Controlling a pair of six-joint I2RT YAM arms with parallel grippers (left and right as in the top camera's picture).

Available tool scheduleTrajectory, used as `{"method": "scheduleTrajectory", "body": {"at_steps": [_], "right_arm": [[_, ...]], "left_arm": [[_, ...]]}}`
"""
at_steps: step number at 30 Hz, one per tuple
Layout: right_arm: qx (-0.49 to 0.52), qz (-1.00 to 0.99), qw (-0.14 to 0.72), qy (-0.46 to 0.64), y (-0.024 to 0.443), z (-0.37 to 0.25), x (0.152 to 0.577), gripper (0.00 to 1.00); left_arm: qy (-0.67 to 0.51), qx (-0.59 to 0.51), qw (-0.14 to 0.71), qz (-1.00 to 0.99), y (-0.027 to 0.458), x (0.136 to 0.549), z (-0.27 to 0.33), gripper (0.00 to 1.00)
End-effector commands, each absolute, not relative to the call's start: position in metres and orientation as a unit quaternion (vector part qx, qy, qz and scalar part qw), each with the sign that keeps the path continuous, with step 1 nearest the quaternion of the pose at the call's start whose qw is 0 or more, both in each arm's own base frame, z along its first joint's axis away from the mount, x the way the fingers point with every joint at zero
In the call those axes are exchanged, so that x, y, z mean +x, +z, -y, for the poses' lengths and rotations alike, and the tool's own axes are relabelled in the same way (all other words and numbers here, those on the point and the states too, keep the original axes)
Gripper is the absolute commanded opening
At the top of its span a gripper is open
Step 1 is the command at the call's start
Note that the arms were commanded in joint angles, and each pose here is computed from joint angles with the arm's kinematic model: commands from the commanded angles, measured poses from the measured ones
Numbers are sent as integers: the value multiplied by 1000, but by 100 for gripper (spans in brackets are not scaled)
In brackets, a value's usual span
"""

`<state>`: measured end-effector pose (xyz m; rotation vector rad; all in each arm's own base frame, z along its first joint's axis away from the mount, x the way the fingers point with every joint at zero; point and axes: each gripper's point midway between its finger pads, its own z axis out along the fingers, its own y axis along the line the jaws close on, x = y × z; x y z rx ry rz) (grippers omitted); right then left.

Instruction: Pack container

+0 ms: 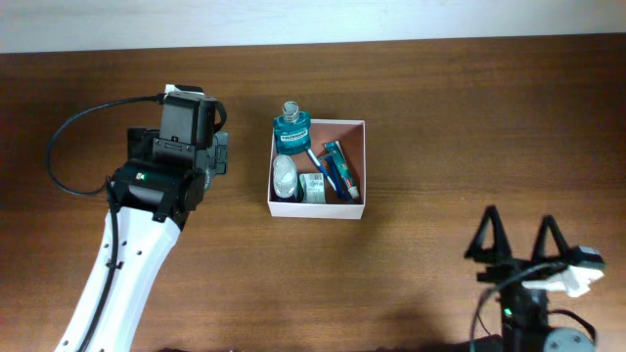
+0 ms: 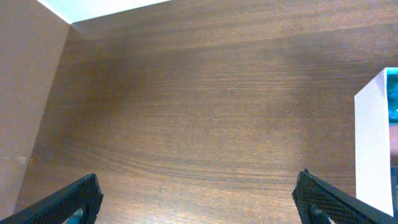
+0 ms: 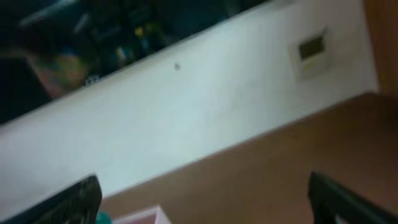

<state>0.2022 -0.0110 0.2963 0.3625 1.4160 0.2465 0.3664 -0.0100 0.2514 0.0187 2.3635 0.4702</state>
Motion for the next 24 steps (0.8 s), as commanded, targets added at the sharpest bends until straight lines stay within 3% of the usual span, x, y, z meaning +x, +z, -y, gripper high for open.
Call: {"method": "scheduleTrajectory", "body": {"at_steps": [1,24], "right_arm": [[143,-643,743,118,280,4,214,99],[126,-644,751,74,221,8,240,99]], "left_arm": [[187,1,365,-912,258,368,7,99],[187,1,365,-912,258,368,7,99]]}}
